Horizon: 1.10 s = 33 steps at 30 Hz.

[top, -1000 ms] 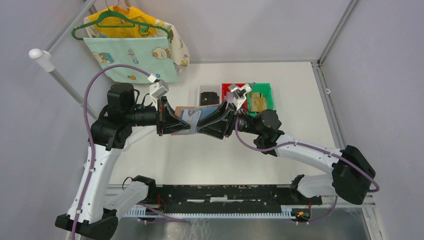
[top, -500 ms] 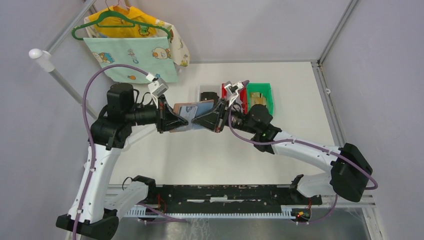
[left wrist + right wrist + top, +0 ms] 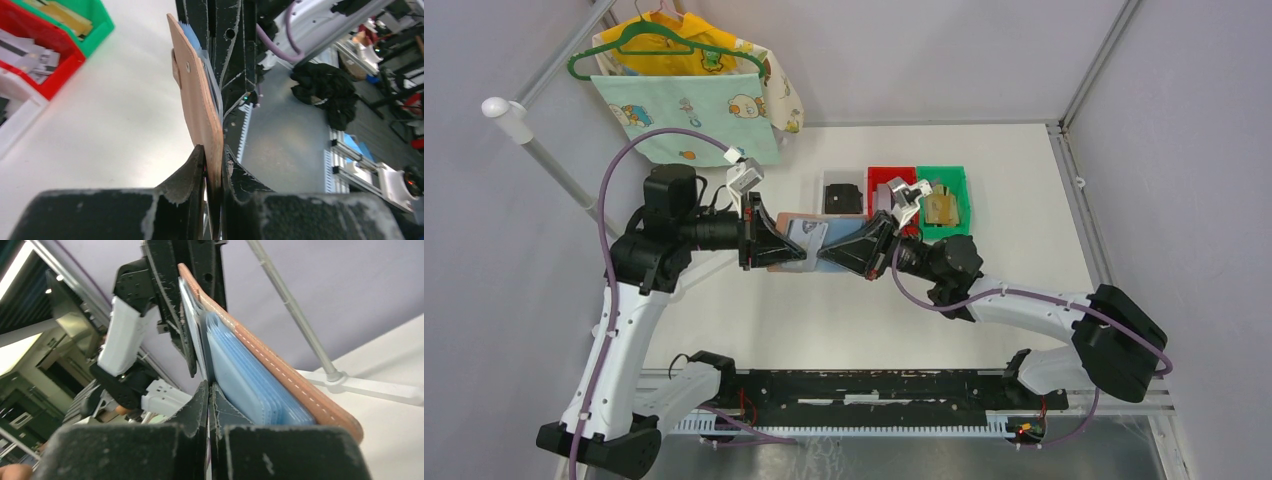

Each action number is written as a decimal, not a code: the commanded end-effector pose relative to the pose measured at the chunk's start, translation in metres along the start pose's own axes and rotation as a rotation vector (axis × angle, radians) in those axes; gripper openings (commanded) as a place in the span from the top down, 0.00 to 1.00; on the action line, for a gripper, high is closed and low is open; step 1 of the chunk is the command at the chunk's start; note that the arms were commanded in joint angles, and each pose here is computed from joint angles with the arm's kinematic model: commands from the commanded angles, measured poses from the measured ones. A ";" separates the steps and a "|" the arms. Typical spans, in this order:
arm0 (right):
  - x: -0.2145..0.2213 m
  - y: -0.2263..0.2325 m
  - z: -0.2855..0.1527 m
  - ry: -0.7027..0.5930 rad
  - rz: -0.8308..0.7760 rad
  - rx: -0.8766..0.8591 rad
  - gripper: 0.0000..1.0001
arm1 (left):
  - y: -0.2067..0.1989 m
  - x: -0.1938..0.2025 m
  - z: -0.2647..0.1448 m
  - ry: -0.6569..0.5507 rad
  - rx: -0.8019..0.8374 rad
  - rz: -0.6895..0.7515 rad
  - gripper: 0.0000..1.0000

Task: Take the credit cards out of the card holder
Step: Remove the credit card from the card holder.

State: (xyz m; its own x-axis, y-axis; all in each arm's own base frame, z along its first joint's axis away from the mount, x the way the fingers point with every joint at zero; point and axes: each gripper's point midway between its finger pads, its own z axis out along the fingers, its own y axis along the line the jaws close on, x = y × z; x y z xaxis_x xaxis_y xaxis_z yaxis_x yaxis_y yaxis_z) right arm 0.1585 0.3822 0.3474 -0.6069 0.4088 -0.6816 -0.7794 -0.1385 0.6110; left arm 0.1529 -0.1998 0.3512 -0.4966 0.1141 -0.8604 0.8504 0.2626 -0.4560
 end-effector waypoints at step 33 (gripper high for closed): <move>-0.017 0.015 0.022 -0.069 -0.124 0.085 0.84 | -0.039 -0.007 -0.001 0.013 0.211 -0.037 0.81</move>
State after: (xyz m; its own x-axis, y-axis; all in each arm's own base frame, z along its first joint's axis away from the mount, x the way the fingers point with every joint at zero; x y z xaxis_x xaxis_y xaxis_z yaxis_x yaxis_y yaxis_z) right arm 0.1596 0.3787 0.3664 -0.5030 0.4679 -0.7267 -0.8262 -0.0136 0.5631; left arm 0.1490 -0.2018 0.3589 -0.5394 0.1007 -0.8360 0.8315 0.2204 -0.5100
